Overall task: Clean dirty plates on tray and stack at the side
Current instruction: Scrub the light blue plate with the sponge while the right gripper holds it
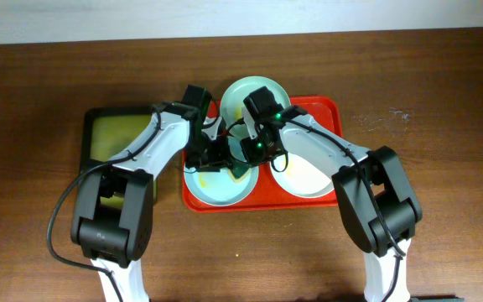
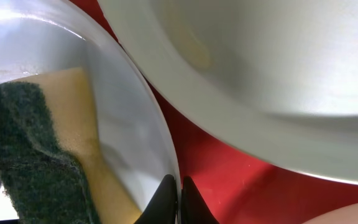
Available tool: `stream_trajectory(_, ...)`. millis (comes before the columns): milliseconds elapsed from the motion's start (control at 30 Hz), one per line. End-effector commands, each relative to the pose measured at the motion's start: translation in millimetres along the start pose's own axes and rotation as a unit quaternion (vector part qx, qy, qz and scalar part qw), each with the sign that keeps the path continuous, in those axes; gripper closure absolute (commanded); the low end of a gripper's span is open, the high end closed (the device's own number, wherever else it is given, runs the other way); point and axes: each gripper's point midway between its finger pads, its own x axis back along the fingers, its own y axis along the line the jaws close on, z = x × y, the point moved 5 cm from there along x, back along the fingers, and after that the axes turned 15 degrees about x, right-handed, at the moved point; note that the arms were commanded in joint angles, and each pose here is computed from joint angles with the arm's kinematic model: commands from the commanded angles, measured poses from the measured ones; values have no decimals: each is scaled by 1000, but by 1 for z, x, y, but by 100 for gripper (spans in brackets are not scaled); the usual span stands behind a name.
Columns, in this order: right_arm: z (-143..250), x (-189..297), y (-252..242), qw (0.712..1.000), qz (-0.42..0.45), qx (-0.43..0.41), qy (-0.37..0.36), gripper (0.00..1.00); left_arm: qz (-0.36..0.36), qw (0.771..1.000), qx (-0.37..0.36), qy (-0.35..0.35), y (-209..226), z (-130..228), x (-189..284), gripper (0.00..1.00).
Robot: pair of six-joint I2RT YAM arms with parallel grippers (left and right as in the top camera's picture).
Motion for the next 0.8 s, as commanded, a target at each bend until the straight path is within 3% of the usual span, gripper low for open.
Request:
stream_trajectory(0,7,-12,-2,1000,4,4,17,96,2,999,-23,-34,-17,-15,21,68)
stream_trajectory(67,7,-12,-2,1000,4,4,17,96,3,999,2,-32,-18,-14,22,59)
stream_trajectory(133,7,-12,-2,1000,4,4,17,96,-2,999,23,-25,-22,-8,16,55)
stream_trajectory(367,8,-12,-2,1000,4,4,18,96,-69,990,102,-68,-32,1,-3,63)
stream_trajectory(533,9,-12,-2,1000,3,3,21,96,-113,971,168,-125,-28,-1,-5,63)
stream_trajectory(700,9,-12,-2,1000,3,3,21,96,-116,970,174,-121,-30,-1,-18,63)
stream_trajectory(767,9,-12,-2,1000,3,3,21,96,-124,970,175,-113,-27,-1,-28,70)
